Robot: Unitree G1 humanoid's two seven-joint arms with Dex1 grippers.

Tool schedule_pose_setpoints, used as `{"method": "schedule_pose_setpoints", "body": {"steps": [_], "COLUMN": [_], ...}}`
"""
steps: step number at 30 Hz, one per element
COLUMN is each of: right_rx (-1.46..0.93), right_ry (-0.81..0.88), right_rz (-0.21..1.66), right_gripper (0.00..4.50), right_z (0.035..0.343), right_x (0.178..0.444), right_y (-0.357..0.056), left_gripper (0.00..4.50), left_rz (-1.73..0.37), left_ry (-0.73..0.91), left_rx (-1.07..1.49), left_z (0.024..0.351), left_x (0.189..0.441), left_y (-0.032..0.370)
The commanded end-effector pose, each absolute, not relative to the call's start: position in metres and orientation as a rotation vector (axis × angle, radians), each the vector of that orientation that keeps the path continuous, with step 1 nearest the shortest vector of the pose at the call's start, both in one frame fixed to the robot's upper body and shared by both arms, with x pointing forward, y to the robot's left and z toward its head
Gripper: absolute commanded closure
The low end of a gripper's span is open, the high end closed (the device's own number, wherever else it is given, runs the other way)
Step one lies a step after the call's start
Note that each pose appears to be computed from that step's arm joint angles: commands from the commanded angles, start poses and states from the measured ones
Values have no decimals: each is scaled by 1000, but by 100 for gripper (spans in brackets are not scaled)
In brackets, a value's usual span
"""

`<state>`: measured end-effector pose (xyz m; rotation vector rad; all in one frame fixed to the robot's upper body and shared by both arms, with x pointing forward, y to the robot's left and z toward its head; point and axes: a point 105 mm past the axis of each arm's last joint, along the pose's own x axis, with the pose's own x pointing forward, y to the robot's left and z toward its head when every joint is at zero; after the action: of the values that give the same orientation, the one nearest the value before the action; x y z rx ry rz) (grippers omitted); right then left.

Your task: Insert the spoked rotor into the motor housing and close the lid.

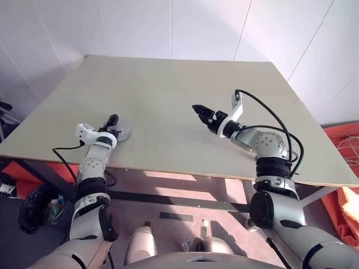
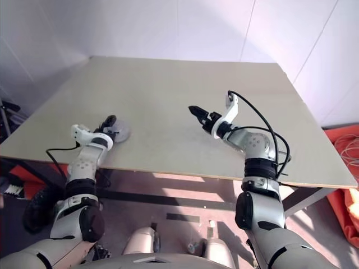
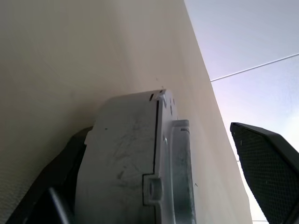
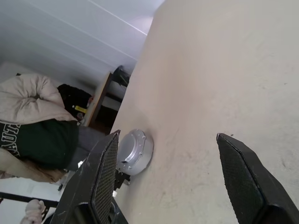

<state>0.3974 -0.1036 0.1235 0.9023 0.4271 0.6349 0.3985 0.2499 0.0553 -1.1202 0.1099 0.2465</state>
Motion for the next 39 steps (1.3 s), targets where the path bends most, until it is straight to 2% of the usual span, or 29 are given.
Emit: {"method": "schedule_pose_setpoints", "body": {"steps": [1, 5, 17, 22, 31, 39], "right_rx": [891, 890, 889, 891, 891, 826], "right_ry": [383, 390, 396, 400, 403, 334], "right_rz": [668, 671, 678, 690, 705, 760], "right_gripper": [68, 68, 68, 68, 68, 68], "right_z": [140, 138, 137, 137, 136, 145], "right_x": [401, 401, 401, 400, 398, 393], "right_y": [-101, -100, -99, -97, -95, -94], "left_gripper": [4, 4, 4, 4, 4, 4], "left_rz": [528, 634, 661, 658, 517, 213], "left_ry": [91, 108, 131, 103, -34, -89], "left_rx": [-1035, -950, -851, -678, -448, -383], "left_z": [34, 28, 25, 36, 71, 101], "left_x": [376, 367, 369, 370, 385, 407], "left_y": [307, 324, 325, 330, 313, 261]}}
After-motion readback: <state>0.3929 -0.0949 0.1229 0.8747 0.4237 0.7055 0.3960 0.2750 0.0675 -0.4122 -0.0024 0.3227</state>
